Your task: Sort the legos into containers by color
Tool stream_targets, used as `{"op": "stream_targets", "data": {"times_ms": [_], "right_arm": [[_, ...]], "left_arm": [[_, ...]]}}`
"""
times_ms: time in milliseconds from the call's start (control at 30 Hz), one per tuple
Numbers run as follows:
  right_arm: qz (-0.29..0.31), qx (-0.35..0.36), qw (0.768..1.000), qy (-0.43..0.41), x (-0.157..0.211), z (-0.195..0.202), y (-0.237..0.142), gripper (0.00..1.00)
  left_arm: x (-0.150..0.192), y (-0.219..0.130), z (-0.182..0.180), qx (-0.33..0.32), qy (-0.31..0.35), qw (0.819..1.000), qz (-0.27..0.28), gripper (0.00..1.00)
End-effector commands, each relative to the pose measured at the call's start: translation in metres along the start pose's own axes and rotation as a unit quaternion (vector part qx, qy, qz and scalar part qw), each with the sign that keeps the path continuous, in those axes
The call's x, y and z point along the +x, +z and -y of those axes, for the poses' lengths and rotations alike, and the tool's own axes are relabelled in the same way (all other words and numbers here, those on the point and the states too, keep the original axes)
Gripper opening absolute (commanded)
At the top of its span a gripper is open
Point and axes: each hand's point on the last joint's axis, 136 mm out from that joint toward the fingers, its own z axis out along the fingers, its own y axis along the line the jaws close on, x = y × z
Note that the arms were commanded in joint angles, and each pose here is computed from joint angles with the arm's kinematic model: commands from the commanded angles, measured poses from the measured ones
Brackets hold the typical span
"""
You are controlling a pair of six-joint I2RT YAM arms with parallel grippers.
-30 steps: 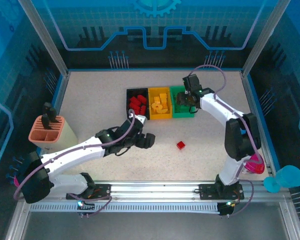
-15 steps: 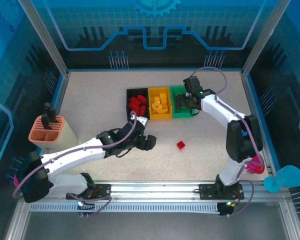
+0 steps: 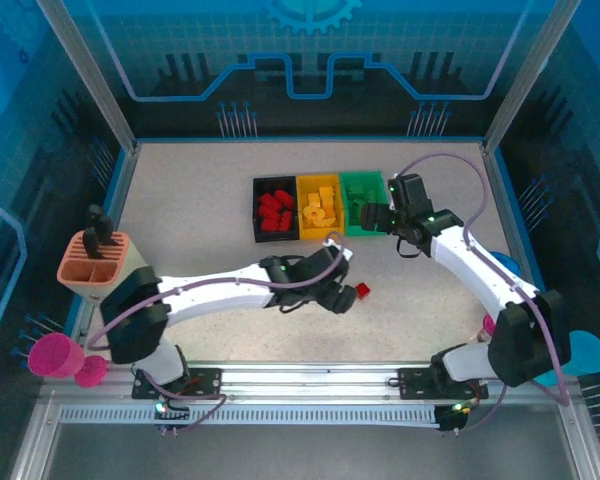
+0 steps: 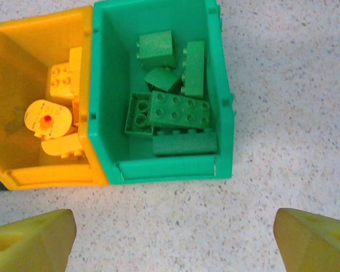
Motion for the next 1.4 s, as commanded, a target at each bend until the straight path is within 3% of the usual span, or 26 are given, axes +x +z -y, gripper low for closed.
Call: {"op": "stream_targets", "data": {"times_ms": [0, 167, 667, 900, 1100, 1233, 1367], "right_arm": [[0.015, -0.018, 1.000, 0.013, 0.003, -0.003, -0.012, 0.91], [0.022, -0.019, 0.999, 0.019, 0.013, 0.003, -0.022, 0.92], [0.028, -0.013, 0.999, 0.042, 0.041, 0.027, -0.034, 0.92], [0.031, -0.012, 0.998, 0.052, 0.046, 0.037, -0.040, 0.92], [0.035, -0.014, 0.998, 0.059, 0.048, 0.041, -0.044, 0.92], [0.031, -0.012, 0.998, 0.062, 0.052, 0.043, -0.042, 0.92], [0.027, -0.015, 0.997, 0.064, 0.055, 0.043, -0.041, 0.92]], "left_arm": [[0.004, 0.011, 0.022, 0.005, 0.040, 0.999, -0.025, 0.88], [0.007, 0.040, 0.042, 0.010, 0.062, 0.997, -0.049, 0.88], [0.006, 0.101, 0.036, -0.042, 0.097, 0.991, -0.087, 0.82], [-0.001, 0.115, 0.025, -0.028, 0.070, 0.993, -0.090, 0.66], [-0.005, 0.119, 0.026, -0.006, 0.060, 0.994, -0.091, 0.44], [-0.014, 0.110, 0.027, 0.003, 0.055, 0.995, -0.080, 0.34], [-0.029, 0.091, 0.023, 0.014, 0.042, 0.998, -0.055, 0.30]]}}
